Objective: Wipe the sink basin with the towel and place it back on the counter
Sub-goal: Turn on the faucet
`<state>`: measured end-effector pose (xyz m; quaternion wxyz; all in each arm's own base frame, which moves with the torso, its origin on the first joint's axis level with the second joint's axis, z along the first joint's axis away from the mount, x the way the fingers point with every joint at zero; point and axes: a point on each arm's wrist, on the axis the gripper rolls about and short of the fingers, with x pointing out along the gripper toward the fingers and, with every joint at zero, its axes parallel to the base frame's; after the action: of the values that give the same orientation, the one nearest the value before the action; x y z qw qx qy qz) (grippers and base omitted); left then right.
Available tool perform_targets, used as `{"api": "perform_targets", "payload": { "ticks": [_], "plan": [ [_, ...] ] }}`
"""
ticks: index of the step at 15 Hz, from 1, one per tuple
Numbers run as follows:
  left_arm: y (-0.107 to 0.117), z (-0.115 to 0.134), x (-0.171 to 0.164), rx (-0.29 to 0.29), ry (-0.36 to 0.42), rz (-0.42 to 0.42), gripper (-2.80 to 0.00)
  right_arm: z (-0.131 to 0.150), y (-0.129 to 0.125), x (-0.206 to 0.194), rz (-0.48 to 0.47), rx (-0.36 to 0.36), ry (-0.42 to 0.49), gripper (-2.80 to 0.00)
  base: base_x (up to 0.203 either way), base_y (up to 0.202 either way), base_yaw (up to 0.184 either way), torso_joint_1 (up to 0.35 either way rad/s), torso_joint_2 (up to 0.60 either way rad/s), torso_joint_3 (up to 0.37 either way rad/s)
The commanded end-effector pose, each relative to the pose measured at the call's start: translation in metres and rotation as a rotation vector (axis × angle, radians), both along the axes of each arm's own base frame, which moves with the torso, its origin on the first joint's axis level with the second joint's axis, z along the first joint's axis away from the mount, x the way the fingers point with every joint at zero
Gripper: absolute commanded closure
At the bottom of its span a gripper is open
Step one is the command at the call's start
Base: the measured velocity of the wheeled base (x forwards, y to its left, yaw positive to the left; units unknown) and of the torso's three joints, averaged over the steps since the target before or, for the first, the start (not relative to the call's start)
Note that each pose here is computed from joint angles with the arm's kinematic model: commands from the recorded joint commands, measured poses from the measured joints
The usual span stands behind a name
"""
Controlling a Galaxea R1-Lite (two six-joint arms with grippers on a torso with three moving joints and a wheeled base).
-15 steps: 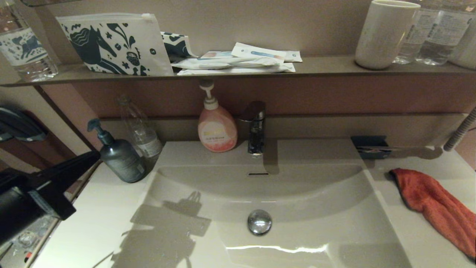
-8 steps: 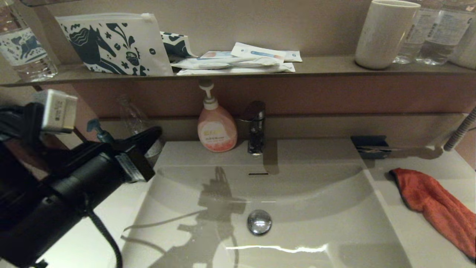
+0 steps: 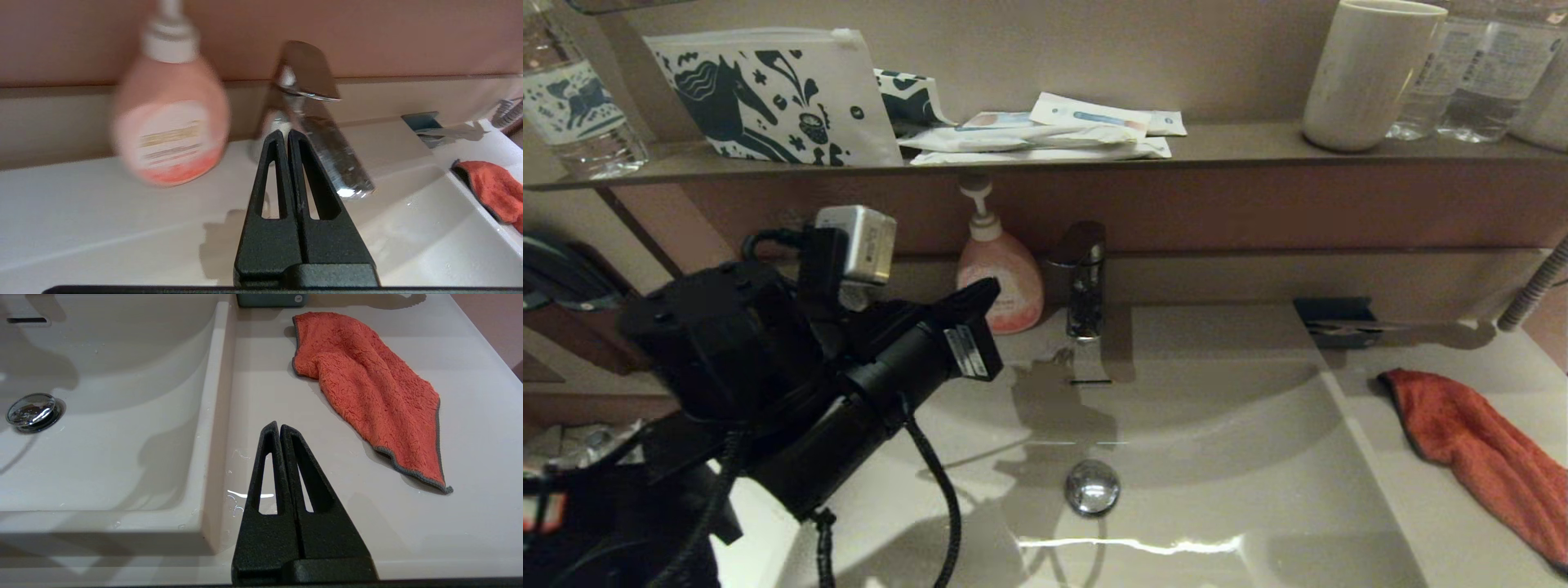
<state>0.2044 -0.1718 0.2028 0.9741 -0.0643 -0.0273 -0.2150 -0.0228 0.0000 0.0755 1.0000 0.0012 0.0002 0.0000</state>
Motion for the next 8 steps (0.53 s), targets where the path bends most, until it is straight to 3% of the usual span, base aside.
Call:
{"api": "perform_targets", "payload": {
  "ticks": [1, 8],
  "plan": [
    [-0.023, -0.023, 0.016, 0.039, 0.041, -0.018, 0.00, 0.000, 0.000, 0.000, 0.000, -0.001, 0.000, 0.00, 0.000, 0.000, 0.000, 0.000, 0.00, 0.000],
    [-0.057, -0.028, 0.042, 0.040, -0.006, -0.065, 0.00, 0.000, 0.000, 0.000, 0.000, 0.000, 0.000, 0.00, 0.000, 0.000, 0.000, 0.000, 0.00, 0.000]
  ]
}}
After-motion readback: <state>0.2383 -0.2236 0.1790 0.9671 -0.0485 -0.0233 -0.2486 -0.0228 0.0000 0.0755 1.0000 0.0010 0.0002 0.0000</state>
